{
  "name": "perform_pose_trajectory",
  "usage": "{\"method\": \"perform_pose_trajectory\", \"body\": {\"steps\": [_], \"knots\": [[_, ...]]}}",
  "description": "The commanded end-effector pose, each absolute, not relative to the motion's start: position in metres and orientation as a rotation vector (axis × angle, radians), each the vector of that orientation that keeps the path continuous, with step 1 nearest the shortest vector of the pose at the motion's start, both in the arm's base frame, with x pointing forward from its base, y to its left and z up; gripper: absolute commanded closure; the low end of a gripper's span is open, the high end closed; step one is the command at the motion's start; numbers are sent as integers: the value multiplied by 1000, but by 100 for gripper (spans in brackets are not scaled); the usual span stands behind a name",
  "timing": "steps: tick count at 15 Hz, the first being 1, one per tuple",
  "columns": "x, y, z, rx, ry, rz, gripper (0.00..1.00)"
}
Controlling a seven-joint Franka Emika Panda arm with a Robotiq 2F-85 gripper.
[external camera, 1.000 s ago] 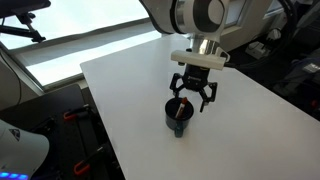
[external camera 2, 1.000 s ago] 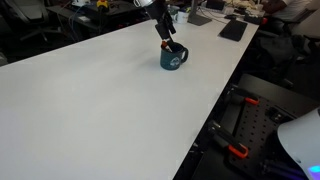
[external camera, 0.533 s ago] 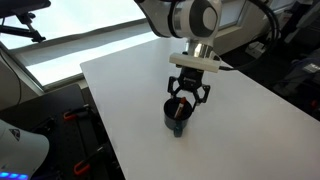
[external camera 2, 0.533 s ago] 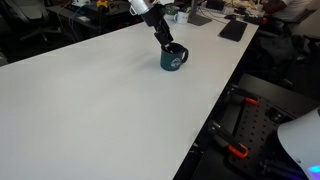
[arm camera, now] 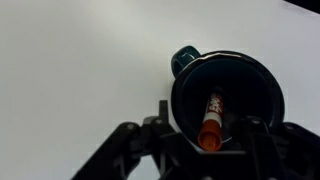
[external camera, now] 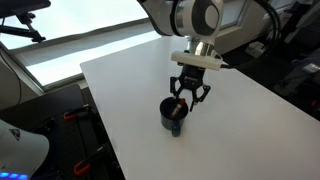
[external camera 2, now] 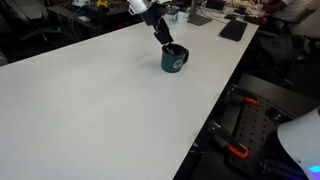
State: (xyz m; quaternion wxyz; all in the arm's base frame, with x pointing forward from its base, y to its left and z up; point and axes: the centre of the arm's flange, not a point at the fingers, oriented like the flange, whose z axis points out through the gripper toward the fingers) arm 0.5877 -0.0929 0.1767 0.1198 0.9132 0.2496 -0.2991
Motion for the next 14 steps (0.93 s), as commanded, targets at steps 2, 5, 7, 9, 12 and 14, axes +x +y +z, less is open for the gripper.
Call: {"method": "perform_pose_trajectory", "body": {"steps": [2, 5, 7, 9, 12, 14], "knots": [[587, -87, 180, 2671, 728, -904, 2], [587, -83, 181, 2672, 719, -918, 0], [584, -80, 182, 2673, 710, -928, 0], [582, -78, 184, 2679, 705, -930, 19], [580, -73, 186, 2684, 700, -927, 39], [580, -71, 187, 2686, 695, -925, 35]]}}
